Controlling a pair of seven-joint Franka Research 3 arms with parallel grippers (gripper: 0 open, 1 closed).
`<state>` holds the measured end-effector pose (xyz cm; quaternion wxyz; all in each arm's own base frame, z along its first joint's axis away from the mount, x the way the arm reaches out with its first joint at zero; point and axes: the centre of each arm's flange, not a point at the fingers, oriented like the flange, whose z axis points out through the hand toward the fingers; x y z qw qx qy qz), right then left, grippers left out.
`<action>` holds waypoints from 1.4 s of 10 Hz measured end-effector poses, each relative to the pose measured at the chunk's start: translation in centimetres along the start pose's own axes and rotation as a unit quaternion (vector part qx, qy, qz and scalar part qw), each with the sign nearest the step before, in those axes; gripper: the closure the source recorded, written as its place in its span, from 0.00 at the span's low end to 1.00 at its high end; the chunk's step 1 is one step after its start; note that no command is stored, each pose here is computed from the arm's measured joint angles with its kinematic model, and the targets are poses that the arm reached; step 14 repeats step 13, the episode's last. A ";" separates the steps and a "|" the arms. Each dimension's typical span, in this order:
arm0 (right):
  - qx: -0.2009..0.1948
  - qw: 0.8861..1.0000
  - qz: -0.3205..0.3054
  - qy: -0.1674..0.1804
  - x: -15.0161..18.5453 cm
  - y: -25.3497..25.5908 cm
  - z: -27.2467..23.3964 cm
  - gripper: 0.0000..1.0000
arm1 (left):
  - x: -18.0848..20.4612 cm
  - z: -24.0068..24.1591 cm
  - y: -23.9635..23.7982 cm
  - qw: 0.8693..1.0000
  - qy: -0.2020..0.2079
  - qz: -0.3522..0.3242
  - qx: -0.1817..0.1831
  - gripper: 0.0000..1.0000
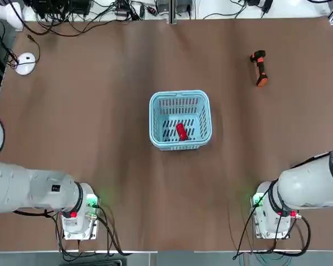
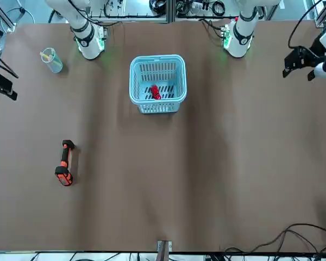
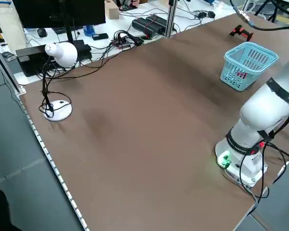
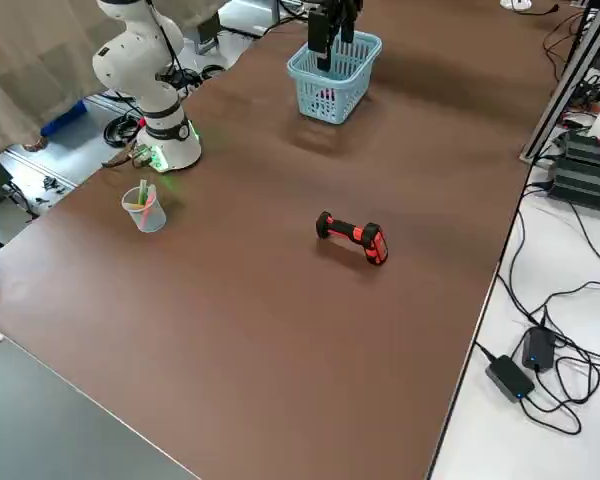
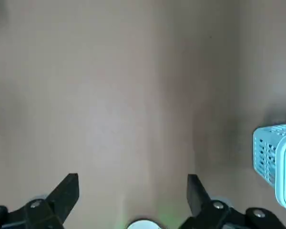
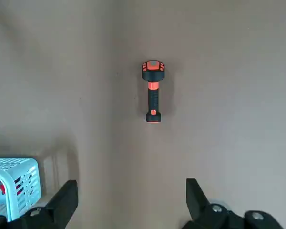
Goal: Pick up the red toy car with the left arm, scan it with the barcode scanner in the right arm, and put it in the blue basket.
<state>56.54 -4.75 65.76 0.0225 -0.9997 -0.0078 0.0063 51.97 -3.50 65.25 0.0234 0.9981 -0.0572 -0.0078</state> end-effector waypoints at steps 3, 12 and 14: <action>-0.022 1.000 -0.002 0.005 0.2 0.5 0.2 0.00 | 2.5 -0.4 -0.6 1.000 0.010 -0.004 0.001 0.00; -0.024 1.000 -0.011 0.008 0.5 0.0 0.5 0.00 | 2.5 -1.0 -0.8 1.000 0.015 -0.015 0.001 0.01; -0.024 1.000 -0.011 0.007 0.5 0.0 0.5 0.00 | 2.5 -1.0 -0.8 1.000 0.015 -0.015 0.001 0.01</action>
